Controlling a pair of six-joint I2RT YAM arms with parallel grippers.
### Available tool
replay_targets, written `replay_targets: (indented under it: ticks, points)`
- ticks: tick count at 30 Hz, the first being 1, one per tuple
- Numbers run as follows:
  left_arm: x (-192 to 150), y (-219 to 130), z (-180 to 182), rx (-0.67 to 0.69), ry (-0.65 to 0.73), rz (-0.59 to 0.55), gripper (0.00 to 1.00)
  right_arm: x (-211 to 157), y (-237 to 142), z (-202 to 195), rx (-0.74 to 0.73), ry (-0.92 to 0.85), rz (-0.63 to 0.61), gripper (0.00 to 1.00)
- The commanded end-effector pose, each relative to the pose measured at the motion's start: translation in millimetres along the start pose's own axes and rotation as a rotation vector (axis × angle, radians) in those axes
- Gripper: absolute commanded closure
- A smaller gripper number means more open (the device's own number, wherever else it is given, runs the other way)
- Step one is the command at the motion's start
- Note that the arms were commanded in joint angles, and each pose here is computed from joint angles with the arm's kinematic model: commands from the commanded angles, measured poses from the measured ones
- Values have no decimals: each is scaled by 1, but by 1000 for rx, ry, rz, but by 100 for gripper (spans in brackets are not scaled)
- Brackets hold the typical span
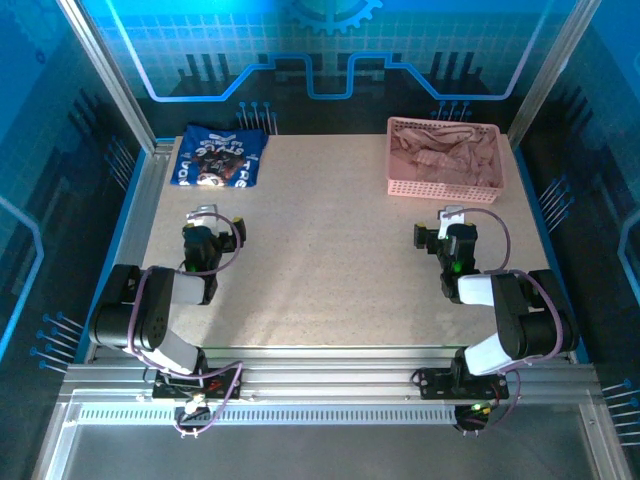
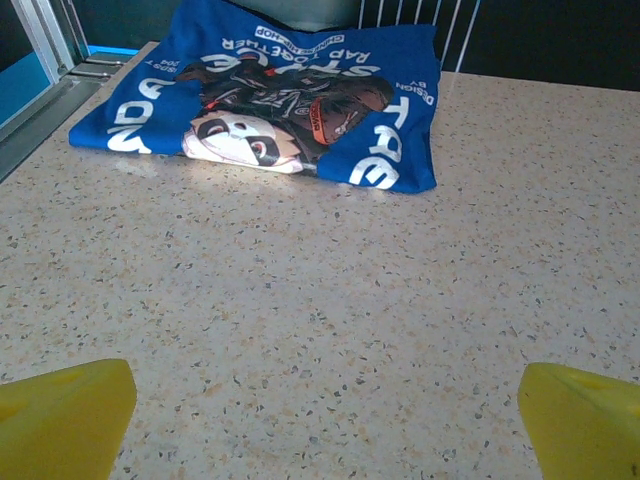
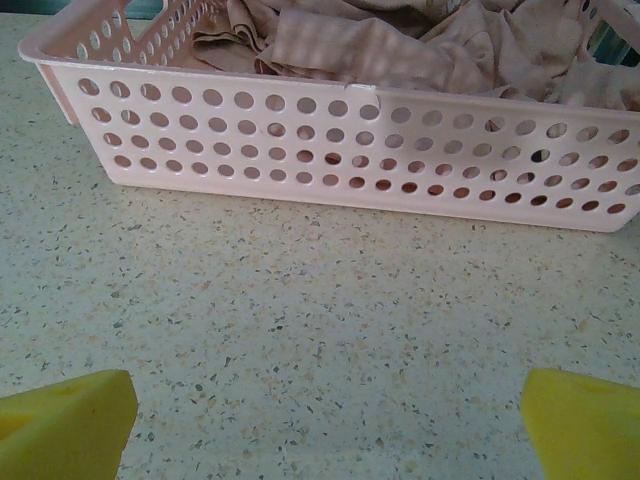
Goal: Fold and stack the t-shirts
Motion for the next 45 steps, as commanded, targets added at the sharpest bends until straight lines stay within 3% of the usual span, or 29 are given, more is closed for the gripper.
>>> replay_targets:
  ticks: [1, 3, 5, 8, 12, 16, 20, 27, 34, 45]
  points:
    - [23, -12, -21, -50, 70, -11, 1, 29, -7, 7, 31, -69, -7, 0]
    - [46, -28, -38, -68, 85, 5, 1, 50, -23, 2, -9, -33, 87, 0]
    - [68, -48, -58, -106, 64, 46, 1, 63, -49, 3, 5, 19, 79, 0]
    - [94, -82, -85, -136, 5, 85, 1, 83, -96, 16, 134, 38, 85, 0]
    - [120, -118, -112, -180, -182, 284, 1, 105, -147, 7, 231, 89, 212, 0]
    - [140, -129, -141, -240, -263, 515, 1, 145, -162, -17, 327, 107, 270, 0]
    - [153, -121, -170, -301, -292, 641, 1, 175, -125, -47, 335, 115, 388, 0]
    - [146, -116, -201, -422, -271, 661, 1, 200, -19, -64, 383, 108, 486, 1]
    - [127, -141, -186, -480, -275, 647, 1, 185, 83, -66, 384, 202, 547, 5]
    - [118, -168, -143, -318, -282, 606, 1, 122, 204, -63, 239, 338, 675, 7]
Point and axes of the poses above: each hand's point on the last joint's axis, 136 mm out from that joint toward the fingers, its own y axis out along the fingers, its own z axis along the line the jaws close on, x = y × z, the point moved 7 cm from there along -y, back along the fingers, and after that the axes turned 14 degrees about -y, right-handed, at the moved point
